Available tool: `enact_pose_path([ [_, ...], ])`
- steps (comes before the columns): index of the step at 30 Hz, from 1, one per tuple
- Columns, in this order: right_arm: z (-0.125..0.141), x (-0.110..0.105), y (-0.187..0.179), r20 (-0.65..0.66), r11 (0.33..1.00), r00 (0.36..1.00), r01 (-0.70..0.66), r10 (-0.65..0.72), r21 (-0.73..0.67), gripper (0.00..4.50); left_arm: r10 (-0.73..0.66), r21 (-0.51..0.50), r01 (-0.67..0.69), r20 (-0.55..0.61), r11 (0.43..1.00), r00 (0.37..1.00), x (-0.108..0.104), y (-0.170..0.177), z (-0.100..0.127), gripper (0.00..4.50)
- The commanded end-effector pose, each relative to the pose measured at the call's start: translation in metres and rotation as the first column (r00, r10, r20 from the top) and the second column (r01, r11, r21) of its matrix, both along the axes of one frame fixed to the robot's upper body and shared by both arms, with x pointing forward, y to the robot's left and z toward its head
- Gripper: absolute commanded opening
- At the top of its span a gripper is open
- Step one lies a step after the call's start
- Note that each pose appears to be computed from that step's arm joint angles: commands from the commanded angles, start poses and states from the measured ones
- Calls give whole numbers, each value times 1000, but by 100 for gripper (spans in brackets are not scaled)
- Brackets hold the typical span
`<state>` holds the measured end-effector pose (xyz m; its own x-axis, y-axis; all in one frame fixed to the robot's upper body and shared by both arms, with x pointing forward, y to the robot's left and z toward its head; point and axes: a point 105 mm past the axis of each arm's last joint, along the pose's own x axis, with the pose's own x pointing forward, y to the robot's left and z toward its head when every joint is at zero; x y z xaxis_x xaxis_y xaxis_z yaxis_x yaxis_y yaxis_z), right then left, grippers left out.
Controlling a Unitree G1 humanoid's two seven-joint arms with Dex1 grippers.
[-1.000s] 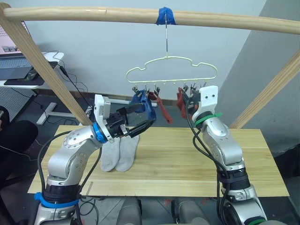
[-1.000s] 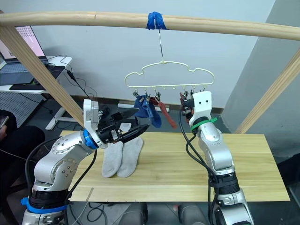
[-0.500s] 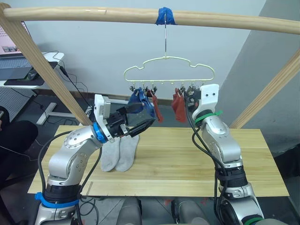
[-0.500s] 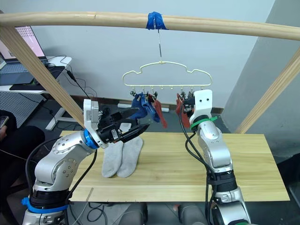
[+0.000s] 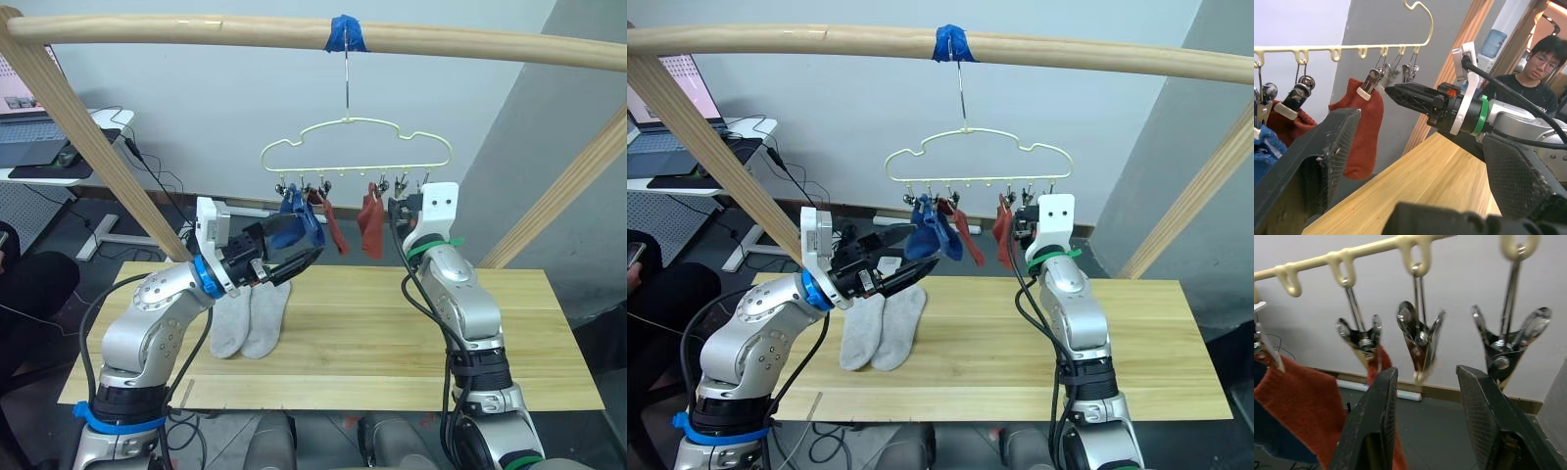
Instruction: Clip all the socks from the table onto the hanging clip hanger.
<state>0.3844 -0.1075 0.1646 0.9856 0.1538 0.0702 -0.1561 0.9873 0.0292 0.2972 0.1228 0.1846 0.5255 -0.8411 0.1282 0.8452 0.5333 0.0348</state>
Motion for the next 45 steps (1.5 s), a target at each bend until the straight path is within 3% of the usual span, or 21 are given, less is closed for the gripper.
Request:
enact_pose_path([
  [1,21,1,0,67,1000,998,3,-4,17,197,-10,-2,10,44,1000,999,-2,-2,7,450],
  [16,33,12,8,90,998,996,8,-14,63,197,-7,3,7,46,1000,999,-2,-2,7,450],
  [25,39,8,31,97,985,992,-97,84,141,197,-1,11,1,51,1000,999,0,-2,6,450],
  [45,42,3,49,99,961,981,-184,166,209,197,5,20,-6,58,1000,998,0,-4,5,450],
])
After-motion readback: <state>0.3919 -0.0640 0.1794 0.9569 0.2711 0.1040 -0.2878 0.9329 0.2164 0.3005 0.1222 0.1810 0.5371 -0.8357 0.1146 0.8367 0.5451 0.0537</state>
